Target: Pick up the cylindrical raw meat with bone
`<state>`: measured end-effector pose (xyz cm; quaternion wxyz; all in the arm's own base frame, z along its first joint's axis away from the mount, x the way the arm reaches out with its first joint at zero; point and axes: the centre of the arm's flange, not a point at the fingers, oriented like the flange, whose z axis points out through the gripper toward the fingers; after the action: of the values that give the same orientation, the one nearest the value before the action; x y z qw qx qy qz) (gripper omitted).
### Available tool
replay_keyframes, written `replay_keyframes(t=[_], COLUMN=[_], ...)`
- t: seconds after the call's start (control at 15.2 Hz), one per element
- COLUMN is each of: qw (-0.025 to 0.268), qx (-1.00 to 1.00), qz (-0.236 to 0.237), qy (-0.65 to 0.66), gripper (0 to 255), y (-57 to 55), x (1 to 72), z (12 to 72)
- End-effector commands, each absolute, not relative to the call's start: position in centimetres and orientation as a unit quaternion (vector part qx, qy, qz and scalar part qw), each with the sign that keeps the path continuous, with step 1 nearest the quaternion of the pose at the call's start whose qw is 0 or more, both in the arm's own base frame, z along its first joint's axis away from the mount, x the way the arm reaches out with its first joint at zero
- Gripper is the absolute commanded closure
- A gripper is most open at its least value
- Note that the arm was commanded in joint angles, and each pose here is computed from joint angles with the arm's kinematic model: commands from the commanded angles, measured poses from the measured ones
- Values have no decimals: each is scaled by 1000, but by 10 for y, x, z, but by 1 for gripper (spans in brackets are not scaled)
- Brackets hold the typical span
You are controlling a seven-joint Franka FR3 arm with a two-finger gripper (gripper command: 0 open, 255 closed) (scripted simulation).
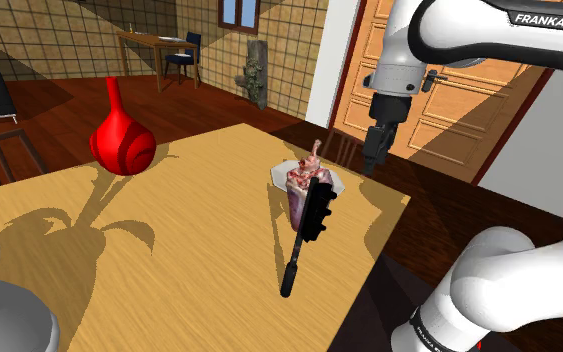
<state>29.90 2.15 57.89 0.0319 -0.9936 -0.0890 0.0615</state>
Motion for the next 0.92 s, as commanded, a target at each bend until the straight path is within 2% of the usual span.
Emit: replay_keyframes(t=[0.0,0.66,0.86], qw=[32,145,171], qx=[-994,-911,-876], qz=[61,113,124], qy=[-89,-370,-434], gripper=[0,0,0], y=[22,-1,8], x=[299,458,496], z=[579,579,576])
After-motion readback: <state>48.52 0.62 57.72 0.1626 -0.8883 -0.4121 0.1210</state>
